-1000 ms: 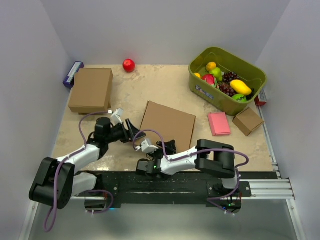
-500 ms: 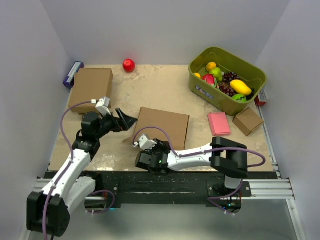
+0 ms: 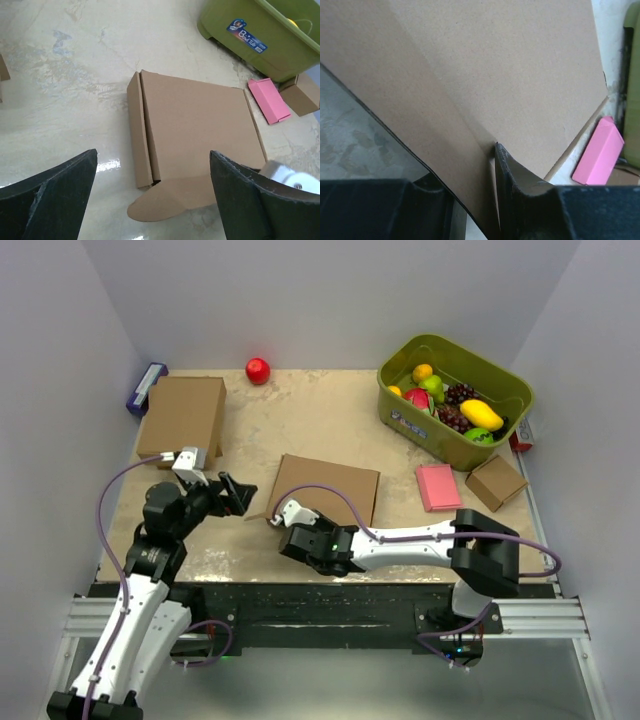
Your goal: Fold the paper box
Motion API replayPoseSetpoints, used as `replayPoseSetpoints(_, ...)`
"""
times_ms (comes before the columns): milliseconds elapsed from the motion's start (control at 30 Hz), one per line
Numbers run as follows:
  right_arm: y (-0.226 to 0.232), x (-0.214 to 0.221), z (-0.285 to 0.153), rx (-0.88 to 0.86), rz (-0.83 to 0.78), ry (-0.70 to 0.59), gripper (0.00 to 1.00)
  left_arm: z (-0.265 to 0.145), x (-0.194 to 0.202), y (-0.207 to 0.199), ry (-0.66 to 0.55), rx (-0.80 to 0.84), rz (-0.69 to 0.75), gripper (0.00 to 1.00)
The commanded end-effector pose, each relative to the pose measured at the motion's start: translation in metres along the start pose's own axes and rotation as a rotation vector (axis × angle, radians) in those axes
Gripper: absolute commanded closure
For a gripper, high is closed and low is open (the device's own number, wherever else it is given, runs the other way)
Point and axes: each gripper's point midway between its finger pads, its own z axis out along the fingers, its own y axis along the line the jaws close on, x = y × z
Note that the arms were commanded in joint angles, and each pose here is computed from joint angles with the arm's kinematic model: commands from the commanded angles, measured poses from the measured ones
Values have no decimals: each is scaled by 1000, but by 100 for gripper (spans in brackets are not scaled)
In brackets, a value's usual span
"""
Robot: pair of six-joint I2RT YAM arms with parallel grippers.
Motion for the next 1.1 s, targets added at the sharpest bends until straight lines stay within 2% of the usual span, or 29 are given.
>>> replayPoseSetpoints(0, 10, -3, -4, -131, 62, -9, 73, -14, -1, -22, 15, 116, 74, 4)
replayPoseSetpoints(67, 9, 2, -1, -135, 60, 4, 73, -17, 4, -35, 38, 193, 73, 5)
replayPoseSetpoints(167, 9, 8, 3, -163, 68, 20, 73, -16, 13, -39, 85, 223, 51, 5)
replayPoseSetpoints(233, 8, 10, 4, -167, 79, 19, 66, -15, 20, -37, 126, 215, 32, 6)
replayPoseSetpoints(400, 6, 7, -1, -172, 166, 5, 28, -12, 20, -15, 114, 75, -17, 5)
replayPoseSetpoints(433, 7, 6, -4, -184, 188, 1, 15, -11, 21, -13, 112, 65, -24, 5)
replayPoseSetpoints(500, 5, -2, -15, -217, 274, -24, 9, -7, 21, -8, 107, 40, -44, 5)
replayPoseSetpoints(567, 1, -9, -23, -245, 340, -44, 6, -3, 25, -8, 113, 45, -68, 5)
replayPoseSetpoints(700, -29, -23, -39, -281, 582, -73, 3, 9, 32, -3, 110, 54, -71, 5)
replayPoseSetpoints(800, -73, -9, -19, -236, 785, -38, 3, 15, 25, 1, 69, 45, -54, 4)
replayPoseSetpoints(833, -73, 5, -11, -248, 814, -6, 3, 16, 23, 1, 63, 46, -50, 3)
replayPoseSetpoints(867, -95, 17, 3, -206, 886, 18, 3, 18, 21, 1, 58, 46, -45, 1)
replayPoseSetpoints(933, -95, 29, 14, -279, 956, 41, 2, 23, 14, -1, 59, 55, -35, 0)
replayPoseSetpoints(1067, -113, 50, 40, -296, 1098, 50, 1, 33, 10, -6, 102, 88, -11, 0)
